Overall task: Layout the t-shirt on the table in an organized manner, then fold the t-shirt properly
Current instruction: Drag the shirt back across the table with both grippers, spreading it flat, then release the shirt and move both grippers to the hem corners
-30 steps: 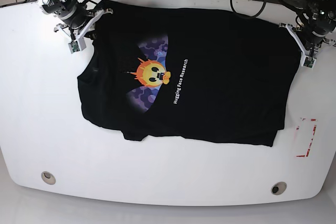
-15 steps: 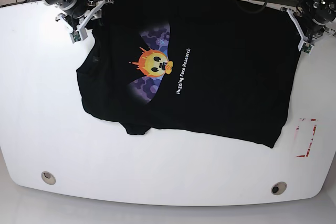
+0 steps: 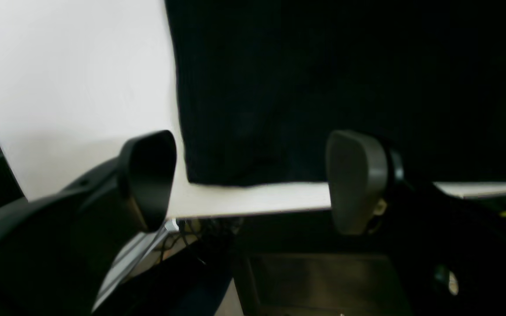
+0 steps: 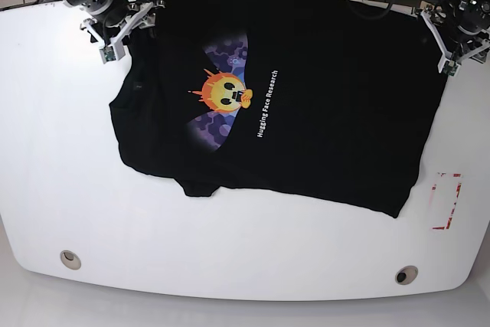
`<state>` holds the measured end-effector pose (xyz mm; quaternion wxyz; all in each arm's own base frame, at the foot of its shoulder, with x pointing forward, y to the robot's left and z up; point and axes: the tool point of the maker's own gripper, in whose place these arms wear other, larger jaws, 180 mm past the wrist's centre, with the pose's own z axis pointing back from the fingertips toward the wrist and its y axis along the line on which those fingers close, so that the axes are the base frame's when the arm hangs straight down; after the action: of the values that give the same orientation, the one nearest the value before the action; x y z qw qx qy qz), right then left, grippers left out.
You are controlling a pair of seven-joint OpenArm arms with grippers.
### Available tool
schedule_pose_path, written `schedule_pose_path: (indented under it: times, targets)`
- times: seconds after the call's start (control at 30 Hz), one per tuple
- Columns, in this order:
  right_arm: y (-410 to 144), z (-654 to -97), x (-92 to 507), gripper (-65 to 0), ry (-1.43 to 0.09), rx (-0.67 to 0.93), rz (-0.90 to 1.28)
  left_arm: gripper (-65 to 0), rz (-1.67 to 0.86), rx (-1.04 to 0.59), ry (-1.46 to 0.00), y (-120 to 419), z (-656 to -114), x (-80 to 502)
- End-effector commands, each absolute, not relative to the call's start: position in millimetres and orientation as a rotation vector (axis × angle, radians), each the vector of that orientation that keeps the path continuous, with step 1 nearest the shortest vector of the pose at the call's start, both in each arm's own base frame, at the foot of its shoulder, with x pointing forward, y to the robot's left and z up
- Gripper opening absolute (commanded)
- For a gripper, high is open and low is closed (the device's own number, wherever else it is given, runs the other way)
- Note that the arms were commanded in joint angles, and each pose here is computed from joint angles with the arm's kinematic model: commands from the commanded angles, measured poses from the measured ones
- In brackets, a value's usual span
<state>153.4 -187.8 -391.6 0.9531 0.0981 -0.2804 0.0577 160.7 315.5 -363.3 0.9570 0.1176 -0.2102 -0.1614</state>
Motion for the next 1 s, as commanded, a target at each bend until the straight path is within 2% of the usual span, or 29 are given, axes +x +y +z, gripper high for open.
schedule_pose_path:
  times: [0.0, 0.5, 0.97]
  targets:
    - [-199.2, -377.0, 169.1, -19.0, -0.639, 0.174, 0.108, -15.7, -0.329, 0.285, -0.5, 325.5, -342.6, 180.8]
    - [-232.7, -350.1, 249.0, -18.7, -0.812, 0.131, 0.049, -15.7, -0.294, 0.355, -0.776, 333.9, -273.8, 271.6]
    - [-261.9, -360.4, 342.8, -18.7, -0.847, 0.22, -0.091, -15.8, -0.18, 0.206, -0.874, 339.1, -267.8, 352.6]
